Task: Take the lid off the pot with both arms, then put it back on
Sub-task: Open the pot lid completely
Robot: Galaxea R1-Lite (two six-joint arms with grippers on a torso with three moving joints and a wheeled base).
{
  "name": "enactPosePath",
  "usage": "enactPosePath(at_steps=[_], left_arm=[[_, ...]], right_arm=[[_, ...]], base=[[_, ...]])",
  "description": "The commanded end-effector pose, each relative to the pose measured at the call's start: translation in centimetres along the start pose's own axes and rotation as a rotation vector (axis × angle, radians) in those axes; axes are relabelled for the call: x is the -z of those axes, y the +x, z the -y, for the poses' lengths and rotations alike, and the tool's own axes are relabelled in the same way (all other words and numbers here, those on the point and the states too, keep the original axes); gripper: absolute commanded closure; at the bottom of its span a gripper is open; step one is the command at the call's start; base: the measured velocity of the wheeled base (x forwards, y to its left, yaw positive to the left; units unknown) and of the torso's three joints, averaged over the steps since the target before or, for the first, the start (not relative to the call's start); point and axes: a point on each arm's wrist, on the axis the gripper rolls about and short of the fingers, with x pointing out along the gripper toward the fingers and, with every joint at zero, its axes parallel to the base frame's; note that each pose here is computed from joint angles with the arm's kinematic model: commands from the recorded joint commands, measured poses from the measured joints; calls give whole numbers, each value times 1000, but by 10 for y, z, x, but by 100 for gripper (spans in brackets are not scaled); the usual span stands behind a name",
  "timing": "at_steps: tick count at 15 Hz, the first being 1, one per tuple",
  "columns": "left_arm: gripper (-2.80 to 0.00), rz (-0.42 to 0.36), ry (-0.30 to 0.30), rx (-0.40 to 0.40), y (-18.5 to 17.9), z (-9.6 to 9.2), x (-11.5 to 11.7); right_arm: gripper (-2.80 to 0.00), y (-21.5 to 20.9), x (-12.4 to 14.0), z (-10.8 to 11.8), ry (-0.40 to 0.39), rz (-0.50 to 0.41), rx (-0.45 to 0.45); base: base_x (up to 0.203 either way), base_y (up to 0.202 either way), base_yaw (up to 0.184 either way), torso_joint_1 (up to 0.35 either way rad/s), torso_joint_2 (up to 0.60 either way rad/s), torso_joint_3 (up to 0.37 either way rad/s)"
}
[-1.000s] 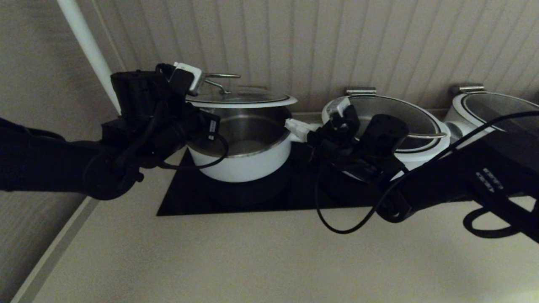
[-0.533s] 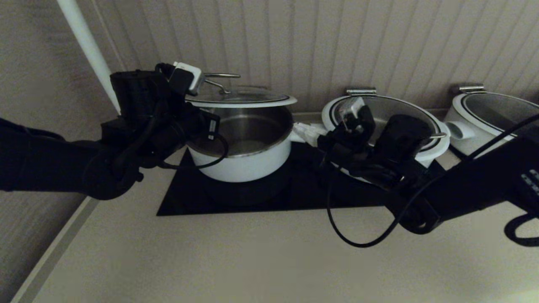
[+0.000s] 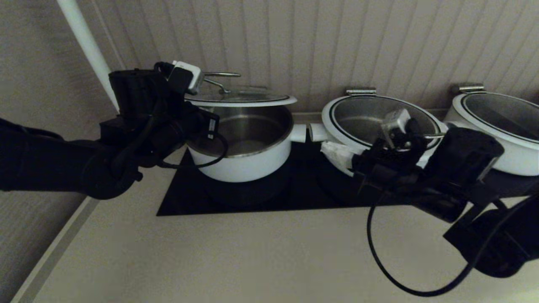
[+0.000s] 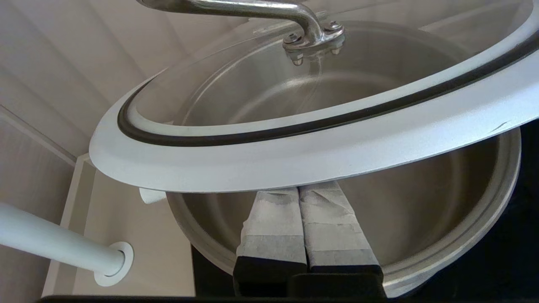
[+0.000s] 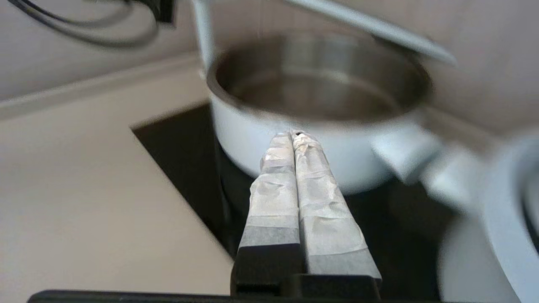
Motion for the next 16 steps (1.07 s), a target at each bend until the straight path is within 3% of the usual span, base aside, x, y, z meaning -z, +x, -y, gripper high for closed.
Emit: enactPosePath(at_steps=[1,3,5,9,14,16], left_arm=[[0,13,-1,-4,-1,-1,-3],[0,12,-1,-4,-1,-1,-3],[0,11,-2,-12,-1,-1,-3],[0,4,-1,-15,1,0,-1],[0,1,-8,-16,4,1,1],[0,1,-8,-16,4,1,1]], right_arm=[[0,-32,-10,2,-6,-21,139],[0,-52,-7,8,3,-83,308],[0,-70,-1,11,13,-144,416],[0,-117,9,13,23,-233,538],[0,-184,21,-19,57,-352,632],[0,-197,21,-20,41,-394,739]], base=[[0,0,0,0,0,0],[0,0,0,0,0,0],[0,0,0,0,0,0],[0,0,0,0,0,0],[0,0,0,0,0,0],[0,0,0,0,0,0]])
